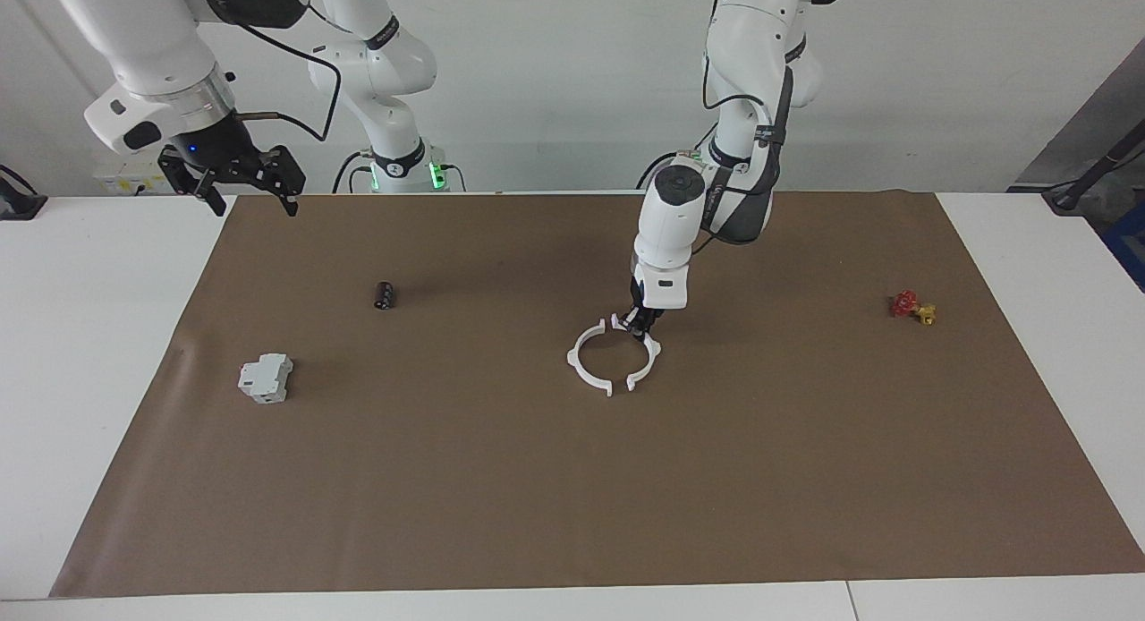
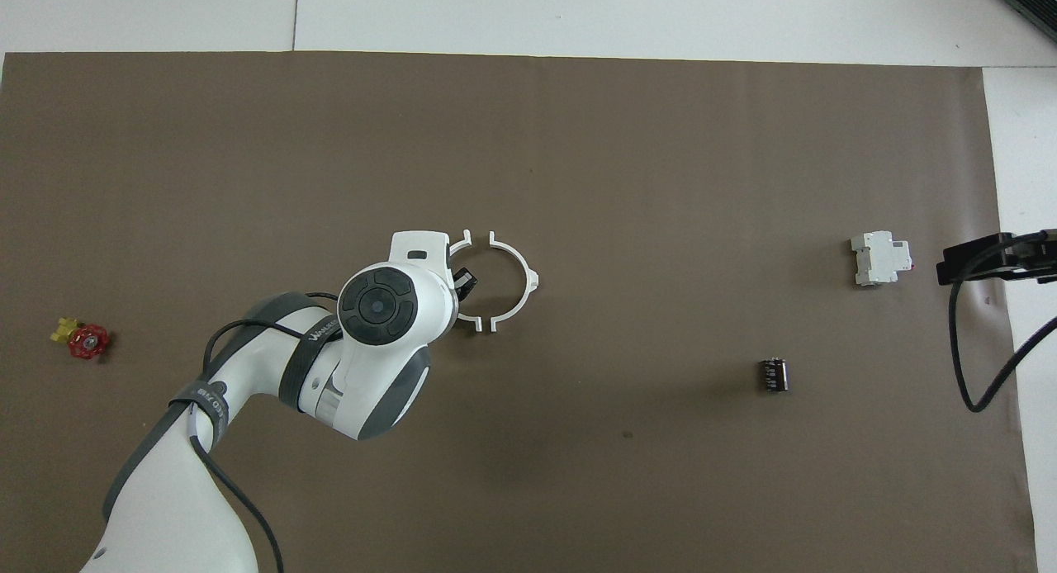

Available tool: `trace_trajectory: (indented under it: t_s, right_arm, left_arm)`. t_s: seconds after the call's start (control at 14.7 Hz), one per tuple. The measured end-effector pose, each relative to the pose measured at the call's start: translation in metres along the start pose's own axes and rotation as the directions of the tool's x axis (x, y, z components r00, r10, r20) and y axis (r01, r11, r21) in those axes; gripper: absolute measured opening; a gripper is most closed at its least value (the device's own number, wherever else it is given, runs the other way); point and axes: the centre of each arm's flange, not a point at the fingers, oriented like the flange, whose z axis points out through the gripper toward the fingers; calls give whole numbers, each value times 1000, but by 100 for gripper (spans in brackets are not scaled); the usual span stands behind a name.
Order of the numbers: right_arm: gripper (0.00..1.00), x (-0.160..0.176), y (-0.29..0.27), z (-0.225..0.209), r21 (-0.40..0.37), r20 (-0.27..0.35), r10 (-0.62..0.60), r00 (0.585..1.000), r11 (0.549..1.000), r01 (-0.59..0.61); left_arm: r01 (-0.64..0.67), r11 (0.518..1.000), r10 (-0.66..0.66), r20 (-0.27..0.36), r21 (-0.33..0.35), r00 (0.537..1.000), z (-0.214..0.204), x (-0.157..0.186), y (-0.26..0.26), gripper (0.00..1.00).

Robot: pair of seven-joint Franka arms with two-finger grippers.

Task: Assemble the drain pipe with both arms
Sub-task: 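Align and press the held half onto the placed half, left gripper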

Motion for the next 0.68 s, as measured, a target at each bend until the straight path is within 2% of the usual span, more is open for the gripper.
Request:
trace_trajectory:
  t_s: [0.34,0.68]
  right_arm:
    - [100,0,0,0,0,0,0,1000,1000,0]
    - [100,0,0,0,0,0,0,1000,1000,0]
  left_arm:
    - [-27,1000,27,4,0,1000,5,-16,5,7]
    - [-31,1000,31,4,0,1000,5,-18,5,7]
